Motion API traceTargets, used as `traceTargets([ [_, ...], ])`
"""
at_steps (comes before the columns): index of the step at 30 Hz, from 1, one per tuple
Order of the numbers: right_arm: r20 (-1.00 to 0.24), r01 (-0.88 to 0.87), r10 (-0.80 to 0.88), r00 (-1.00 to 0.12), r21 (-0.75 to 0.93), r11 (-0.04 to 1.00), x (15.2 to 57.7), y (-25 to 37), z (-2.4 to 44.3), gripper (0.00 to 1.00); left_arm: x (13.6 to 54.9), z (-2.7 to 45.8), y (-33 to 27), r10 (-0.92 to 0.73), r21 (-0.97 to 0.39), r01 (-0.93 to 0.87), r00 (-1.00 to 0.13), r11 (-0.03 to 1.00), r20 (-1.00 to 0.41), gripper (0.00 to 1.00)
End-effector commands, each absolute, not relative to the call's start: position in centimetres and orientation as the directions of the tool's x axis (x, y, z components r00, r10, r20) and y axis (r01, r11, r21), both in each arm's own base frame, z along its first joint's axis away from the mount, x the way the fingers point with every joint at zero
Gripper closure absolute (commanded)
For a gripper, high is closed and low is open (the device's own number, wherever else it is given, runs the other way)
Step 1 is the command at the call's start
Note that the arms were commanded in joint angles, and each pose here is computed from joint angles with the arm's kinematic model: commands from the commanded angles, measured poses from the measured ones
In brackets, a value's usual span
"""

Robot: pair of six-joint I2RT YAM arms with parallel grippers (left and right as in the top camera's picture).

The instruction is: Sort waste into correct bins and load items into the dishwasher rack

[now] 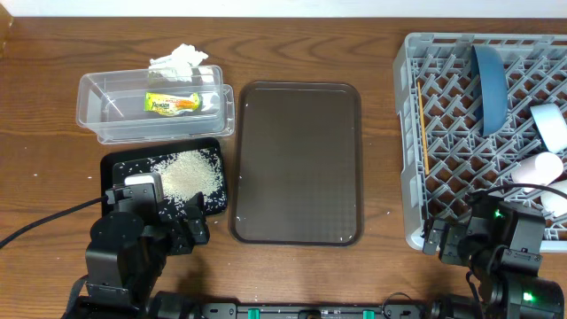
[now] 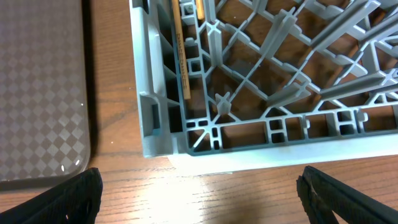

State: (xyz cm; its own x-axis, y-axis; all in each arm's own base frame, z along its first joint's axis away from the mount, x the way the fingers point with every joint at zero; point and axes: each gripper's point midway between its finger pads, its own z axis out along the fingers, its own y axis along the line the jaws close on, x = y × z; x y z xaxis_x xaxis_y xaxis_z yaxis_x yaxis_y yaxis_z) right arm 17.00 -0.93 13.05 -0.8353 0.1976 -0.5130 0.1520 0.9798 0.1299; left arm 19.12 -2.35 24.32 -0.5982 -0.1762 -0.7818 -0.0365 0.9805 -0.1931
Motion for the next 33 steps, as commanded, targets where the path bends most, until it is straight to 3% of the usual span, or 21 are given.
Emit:
traceTargets([
  [1, -0.529, 0.129, 0.175, -0.83, 0.122, 0.984, 16.8, -0.6, 13.1, 0.01, 19.1, 24.0, -2.0, -0.166, -0.172, -0.047, -0.6, 0.984, -0.783, 0.01],
  [8, -0.656, 0.017, 0.08, -0.751, 0.101, 0.995, 16.9, 0.8, 15.3, 0.01, 19.1, 24.0, -2.0, -0.166, -0.172, -0.047, -0.6, 0.984, -0.783, 0.01],
  [16, -0.899, -0.119, 0.004, -0.439, 0.062, 0.991, 20.7, 2.5, 18.7, 0.01, 19.1, 24.0, -2.0, -0.166, -0.172, -0.047, -0.6, 0.984, -0.783, 0.01],
  [28, -0.998, -0.131, -0.009, -0.058, -0.001, 0.991, 24.2, 2.5, 17.5, 0.01, 19.1, 24.0, -2.0, -0.166, -0.172, -0.047, -0.6, 0.984, -0.783, 0.01],
  [33, -0.994, -0.132, -0.108, 0.0, -0.107, 0.986, 24.5, 2.5, 17.1, 0.01, 19.1, 24.0, -2.0, -0.166, -0.172, -0.047, -0.6, 0.984, -0.783, 0.01],
])
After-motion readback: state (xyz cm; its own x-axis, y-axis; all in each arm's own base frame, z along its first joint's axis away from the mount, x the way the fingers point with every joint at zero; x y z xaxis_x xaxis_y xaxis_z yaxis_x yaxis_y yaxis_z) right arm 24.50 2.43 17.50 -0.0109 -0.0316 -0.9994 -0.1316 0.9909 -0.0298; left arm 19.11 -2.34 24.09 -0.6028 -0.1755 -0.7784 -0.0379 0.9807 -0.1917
